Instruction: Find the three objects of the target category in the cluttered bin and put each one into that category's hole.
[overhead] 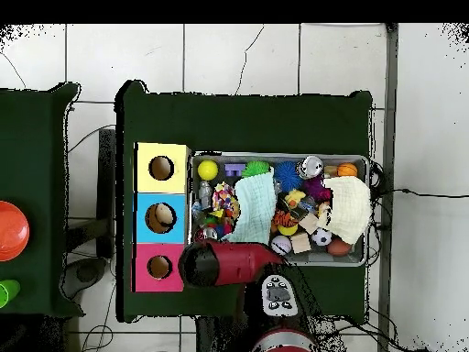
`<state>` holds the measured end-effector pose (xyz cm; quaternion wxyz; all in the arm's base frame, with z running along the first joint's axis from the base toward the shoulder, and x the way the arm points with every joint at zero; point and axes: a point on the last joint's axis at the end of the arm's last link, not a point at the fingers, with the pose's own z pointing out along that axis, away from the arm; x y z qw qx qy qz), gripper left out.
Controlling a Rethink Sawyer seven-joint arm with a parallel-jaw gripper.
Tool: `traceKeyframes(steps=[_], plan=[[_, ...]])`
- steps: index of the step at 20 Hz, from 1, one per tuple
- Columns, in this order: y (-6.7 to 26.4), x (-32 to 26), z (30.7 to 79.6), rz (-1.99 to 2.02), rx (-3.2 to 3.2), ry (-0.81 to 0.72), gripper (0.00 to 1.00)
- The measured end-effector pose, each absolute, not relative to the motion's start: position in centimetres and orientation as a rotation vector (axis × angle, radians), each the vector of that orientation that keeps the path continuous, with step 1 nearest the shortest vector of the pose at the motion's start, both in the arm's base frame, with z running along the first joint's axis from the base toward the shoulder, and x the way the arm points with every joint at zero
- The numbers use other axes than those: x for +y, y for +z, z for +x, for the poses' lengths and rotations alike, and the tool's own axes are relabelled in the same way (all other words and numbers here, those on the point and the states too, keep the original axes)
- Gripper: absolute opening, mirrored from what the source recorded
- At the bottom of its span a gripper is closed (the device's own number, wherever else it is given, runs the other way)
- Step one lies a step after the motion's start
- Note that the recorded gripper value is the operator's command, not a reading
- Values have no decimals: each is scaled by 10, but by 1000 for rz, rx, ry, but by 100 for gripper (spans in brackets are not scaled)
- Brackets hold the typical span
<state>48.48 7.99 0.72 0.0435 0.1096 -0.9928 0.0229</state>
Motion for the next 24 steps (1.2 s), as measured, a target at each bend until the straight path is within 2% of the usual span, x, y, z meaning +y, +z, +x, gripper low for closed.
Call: traceKeyframes(steps=[24], plan=[[59,62,561,303,-3025,134,100]])
